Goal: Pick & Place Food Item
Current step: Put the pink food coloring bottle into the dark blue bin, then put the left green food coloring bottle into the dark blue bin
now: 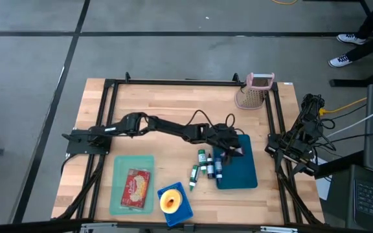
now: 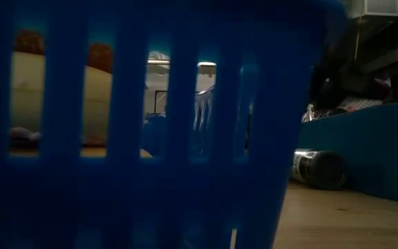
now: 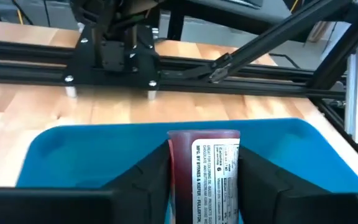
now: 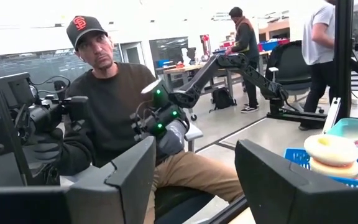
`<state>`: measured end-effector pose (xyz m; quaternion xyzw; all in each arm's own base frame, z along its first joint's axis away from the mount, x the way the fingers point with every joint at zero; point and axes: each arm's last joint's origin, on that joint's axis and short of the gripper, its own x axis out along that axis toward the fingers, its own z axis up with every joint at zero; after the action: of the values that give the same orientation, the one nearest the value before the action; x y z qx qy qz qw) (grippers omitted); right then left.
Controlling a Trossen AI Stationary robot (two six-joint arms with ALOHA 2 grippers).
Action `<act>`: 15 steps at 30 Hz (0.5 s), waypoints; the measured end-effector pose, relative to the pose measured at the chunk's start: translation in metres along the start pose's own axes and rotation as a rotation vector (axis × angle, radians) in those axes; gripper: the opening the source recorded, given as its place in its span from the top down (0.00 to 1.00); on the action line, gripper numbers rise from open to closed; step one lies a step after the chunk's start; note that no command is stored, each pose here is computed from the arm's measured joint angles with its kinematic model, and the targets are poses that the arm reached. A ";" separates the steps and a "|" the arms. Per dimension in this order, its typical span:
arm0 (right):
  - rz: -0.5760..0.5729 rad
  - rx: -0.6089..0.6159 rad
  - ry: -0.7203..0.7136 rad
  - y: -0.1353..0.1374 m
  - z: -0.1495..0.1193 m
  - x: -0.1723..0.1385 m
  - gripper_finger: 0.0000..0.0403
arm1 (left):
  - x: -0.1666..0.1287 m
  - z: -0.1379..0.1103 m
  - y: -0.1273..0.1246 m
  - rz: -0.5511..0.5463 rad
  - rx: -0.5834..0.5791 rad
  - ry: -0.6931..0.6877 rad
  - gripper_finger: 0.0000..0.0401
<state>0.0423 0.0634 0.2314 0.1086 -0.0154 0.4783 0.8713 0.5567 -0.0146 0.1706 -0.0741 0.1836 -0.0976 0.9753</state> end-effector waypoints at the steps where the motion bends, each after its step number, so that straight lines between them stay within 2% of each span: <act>1: 0.000 0.000 -0.001 0.000 0.000 0.000 0.46 | 0.000 0.000 -0.001 -0.003 0.002 -0.006 0.62; 7: 0.000 0.000 0.000 0.000 0.000 0.000 0.46 | -0.009 0.019 -0.006 -0.011 0.013 -0.056 0.50; 12: 0.001 0.001 0.001 0.000 0.000 0.000 0.46 | -0.022 0.041 -0.017 -0.025 0.058 -0.103 0.48; 15: 0.003 0.012 0.001 0.000 0.000 0.000 0.46 | -0.038 0.059 -0.029 -0.014 0.090 -0.083 0.48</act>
<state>0.0422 0.0634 0.2314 0.1135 -0.0121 0.4797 0.8700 0.5392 -0.0278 0.2438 -0.0356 0.1377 -0.1094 0.9838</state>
